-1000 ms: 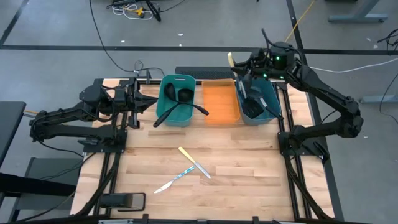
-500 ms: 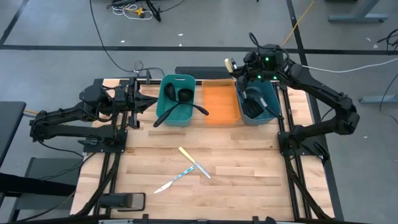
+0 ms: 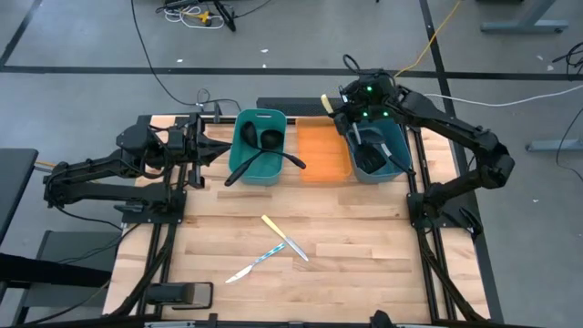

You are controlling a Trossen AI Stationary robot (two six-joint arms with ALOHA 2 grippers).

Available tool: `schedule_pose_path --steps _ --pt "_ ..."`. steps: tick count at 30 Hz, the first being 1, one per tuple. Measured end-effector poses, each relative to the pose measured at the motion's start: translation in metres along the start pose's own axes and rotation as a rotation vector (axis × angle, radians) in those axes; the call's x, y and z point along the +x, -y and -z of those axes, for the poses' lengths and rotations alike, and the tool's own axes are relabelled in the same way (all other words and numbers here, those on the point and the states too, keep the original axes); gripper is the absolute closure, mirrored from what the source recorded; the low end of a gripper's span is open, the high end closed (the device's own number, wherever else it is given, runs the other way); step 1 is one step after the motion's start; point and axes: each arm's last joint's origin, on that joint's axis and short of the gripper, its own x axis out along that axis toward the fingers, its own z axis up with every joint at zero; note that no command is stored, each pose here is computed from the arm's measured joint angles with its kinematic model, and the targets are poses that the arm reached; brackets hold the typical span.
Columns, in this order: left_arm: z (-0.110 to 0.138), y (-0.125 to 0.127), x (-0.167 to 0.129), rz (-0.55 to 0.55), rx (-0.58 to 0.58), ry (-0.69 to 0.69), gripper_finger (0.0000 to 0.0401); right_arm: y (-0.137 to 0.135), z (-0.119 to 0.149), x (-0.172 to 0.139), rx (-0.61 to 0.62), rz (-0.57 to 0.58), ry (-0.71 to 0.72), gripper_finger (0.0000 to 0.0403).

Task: Pick & Place Kitchen Items
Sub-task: Put the right yellow table knife into the orange bin

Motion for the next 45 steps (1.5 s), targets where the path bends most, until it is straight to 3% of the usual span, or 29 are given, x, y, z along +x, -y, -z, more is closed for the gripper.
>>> schedule_pose_path --steps 30,45 --pt "0.0 0.0 0.0 0.0 0.0 0.0 0.0385 0.017 0.02 0.076 0.068 0.051 -0.206 0.0342" --pt "0.0 0.0 0.0 -0.01 0.003 -0.001 0.0385 0.022 0.031 0.098 0.078 0.063 -0.278 0.0342"
